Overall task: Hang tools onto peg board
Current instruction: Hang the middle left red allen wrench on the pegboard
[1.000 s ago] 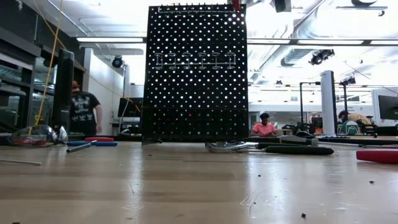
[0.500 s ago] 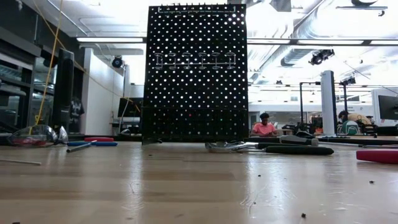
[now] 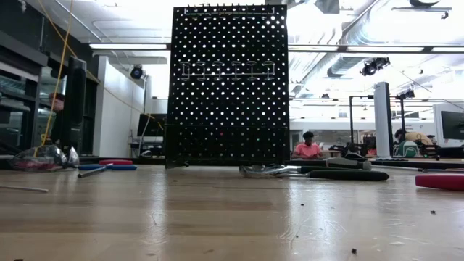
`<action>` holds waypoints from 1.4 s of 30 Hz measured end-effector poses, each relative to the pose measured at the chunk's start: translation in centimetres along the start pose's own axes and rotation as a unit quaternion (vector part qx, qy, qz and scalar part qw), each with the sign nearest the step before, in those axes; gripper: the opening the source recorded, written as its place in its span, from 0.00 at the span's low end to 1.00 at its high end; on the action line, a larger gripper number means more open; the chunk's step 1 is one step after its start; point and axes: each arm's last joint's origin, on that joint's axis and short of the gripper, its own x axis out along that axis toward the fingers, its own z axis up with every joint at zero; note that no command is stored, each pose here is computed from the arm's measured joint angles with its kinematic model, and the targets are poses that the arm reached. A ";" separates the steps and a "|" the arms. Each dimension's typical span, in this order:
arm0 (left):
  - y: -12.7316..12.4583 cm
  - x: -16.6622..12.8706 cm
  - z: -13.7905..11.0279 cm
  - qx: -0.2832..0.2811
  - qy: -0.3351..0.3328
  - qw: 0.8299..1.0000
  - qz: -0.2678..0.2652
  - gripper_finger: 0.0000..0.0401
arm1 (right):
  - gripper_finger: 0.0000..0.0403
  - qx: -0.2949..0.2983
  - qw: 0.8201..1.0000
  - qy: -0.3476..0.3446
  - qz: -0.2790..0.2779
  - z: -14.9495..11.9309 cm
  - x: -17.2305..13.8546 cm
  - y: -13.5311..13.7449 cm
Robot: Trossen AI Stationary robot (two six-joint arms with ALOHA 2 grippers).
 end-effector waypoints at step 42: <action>3.1 -4.7 4.5 -0.041 -0.044 0.995 0.082 0.00 | 0.49 -0.081 0.996 0.018 -0.014 0.9 -2.5 -0.4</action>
